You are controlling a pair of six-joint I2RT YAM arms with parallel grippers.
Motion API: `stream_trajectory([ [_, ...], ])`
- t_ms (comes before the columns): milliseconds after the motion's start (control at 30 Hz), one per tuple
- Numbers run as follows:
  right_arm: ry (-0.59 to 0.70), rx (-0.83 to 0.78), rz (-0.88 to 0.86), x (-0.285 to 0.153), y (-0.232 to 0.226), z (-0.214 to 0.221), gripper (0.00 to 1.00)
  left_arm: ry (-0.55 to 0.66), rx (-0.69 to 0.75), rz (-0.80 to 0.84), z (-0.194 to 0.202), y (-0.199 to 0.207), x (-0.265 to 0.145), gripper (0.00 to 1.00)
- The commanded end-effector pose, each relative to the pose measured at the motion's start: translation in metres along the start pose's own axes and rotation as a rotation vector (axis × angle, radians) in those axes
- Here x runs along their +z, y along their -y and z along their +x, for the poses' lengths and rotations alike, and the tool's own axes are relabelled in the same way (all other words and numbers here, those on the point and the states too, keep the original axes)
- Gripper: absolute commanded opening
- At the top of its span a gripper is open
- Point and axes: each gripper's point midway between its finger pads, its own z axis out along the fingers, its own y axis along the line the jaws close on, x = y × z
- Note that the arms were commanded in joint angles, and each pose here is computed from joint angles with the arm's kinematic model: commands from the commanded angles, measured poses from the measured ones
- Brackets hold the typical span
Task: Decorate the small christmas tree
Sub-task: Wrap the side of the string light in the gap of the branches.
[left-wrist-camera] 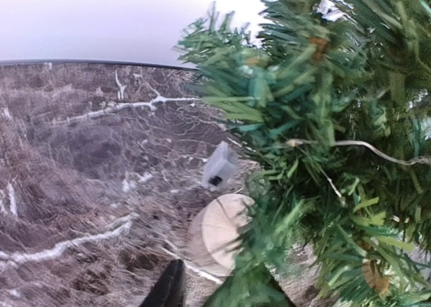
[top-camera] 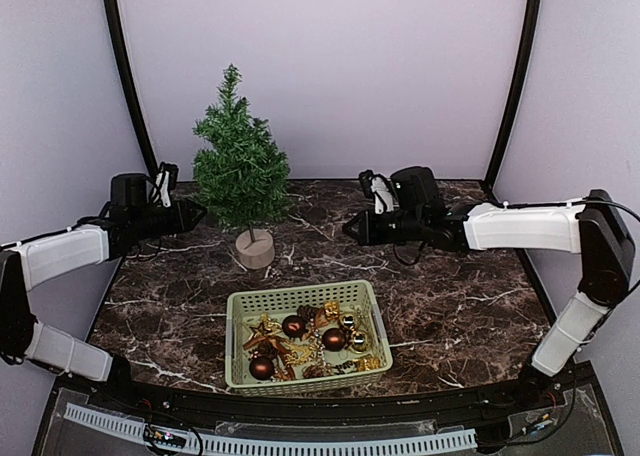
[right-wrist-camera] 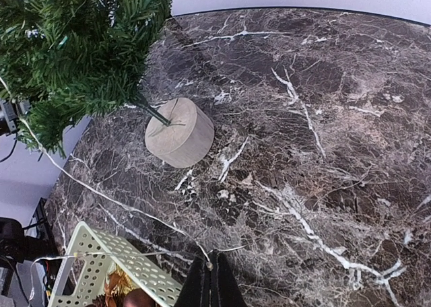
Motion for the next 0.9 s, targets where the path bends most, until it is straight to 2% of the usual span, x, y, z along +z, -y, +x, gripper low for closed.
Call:
stream_trajectory([
  [0,0.054,0.005,-0.049,0.013,-0.012,-0.019,0.0,0.071,0.025,-0.006,-0.027,0.009,-0.016,0.49],
  [67,0.057,0.004,-0.04,0.017,-0.01,-0.02,0.0,0.075,0.02,-0.048,-0.025,0.005,-0.028,0.6],
  [167,0.054,-0.001,-0.032,0.023,-0.009,-0.021,0.0,0.072,0.005,-0.074,-0.015,0.005,-0.045,0.68],
  [267,0.046,-0.008,-0.035,0.029,-0.008,-0.021,0.0,0.059,-0.006,-0.013,-0.002,0.027,-0.059,0.71],
  [467,0.017,-0.005,-0.054,0.042,-0.008,-0.013,0.0,-0.036,-0.026,0.135,0.034,0.08,-0.054,0.78],
  [633,0.004,0.001,-0.051,0.044,-0.005,-0.006,0.0,-0.053,-0.051,0.184,0.04,0.089,-0.04,0.85],
  [767,0.005,0.0,-0.044,0.042,-0.004,-0.006,0.0,-0.058,-0.053,0.216,0.038,0.095,-0.031,0.85],
  [833,0.007,-0.005,-0.038,0.041,-0.004,-0.006,0.0,-0.055,-0.055,0.224,0.036,0.096,-0.029,0.74],
  [867,0.008,-0.008,-0.035,0.04,-0.004,-0.007,0.0,-0.051,-0.056,0.222,0.035,0.096,-0.028,0.59],
])
